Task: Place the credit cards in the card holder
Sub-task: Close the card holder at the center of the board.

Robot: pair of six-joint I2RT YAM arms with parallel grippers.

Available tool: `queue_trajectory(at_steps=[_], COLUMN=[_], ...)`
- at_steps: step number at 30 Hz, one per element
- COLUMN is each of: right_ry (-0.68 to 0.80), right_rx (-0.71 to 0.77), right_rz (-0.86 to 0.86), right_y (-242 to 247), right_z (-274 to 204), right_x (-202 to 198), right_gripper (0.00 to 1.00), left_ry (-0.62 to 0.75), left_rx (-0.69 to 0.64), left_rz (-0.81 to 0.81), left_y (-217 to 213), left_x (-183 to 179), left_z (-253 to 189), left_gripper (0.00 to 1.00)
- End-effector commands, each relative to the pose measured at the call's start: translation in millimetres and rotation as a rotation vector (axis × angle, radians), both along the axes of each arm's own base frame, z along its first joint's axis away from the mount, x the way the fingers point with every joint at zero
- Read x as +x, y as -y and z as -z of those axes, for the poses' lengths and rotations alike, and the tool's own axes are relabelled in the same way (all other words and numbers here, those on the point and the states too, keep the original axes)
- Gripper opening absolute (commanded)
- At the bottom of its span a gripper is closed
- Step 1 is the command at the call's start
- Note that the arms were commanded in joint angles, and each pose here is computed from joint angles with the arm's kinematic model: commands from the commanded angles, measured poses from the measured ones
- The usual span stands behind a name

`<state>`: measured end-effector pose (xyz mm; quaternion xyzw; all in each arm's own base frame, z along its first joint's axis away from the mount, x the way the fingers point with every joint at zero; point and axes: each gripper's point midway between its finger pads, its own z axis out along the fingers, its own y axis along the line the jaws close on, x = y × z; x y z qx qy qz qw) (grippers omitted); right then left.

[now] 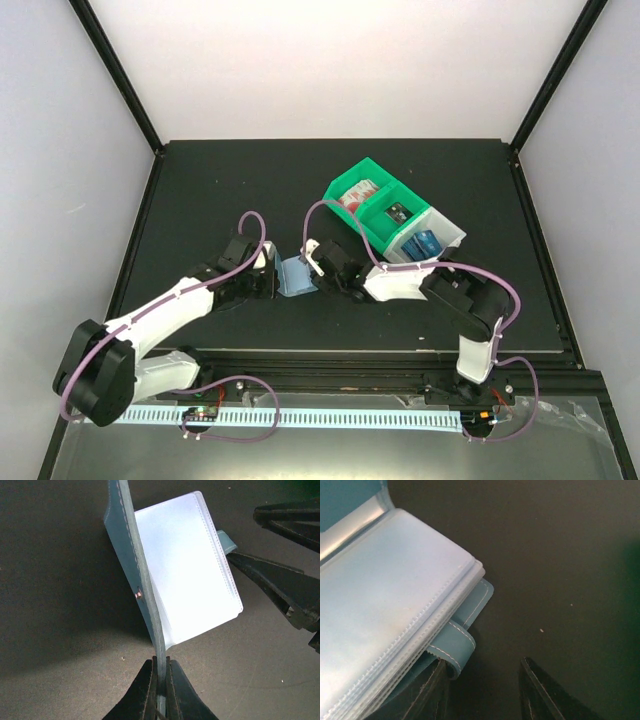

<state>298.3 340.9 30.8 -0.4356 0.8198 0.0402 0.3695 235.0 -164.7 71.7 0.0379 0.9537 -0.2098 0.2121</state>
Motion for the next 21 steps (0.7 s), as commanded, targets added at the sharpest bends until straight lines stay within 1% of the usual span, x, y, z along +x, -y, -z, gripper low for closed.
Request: queue_trajectory(at_steps=[1,5,10,13,17,21], right_ry=[0.059,0.068,0.095,0.076,0.031,-0.075], right_rx=[0.077,0.109,0.116,0.147,0.169,0.253], right_rz=[0.113,0.217,0.477,0.574,0.615,0.513], right_y=[-4.1,2.7,34.0,48.5,53.3,34.9], right_z=[-10.2,-10.2,-10.9,-10.3,-12.9,-23.8], right_x=[21.7,31.9,51.3,55.0,49.7,33.5], right_gripper=[0.41,0.42,0.42,0.43,0.43,0.44], left_ry=[0.012,0.0,-0.016,-0.016,-0.01,-0.009], left_rx=[0.011,0.02,0.031,0.031,0.029,0.013], left_rz=[0.023,0.021,0.01,0.003,-0.001,0.006], left_y=[3.1,1.5,-1.5,-2.6,-3.0,0.3], left_x=[3.5,1.9,-0.8,-1.5,-1.2,0.0], left_z=[-9.6,-8.6,-5.7,-5.6,-7.1,-9.0], left_gripper=[0.02,0.02,0.02,0.02,0.02,0.02])
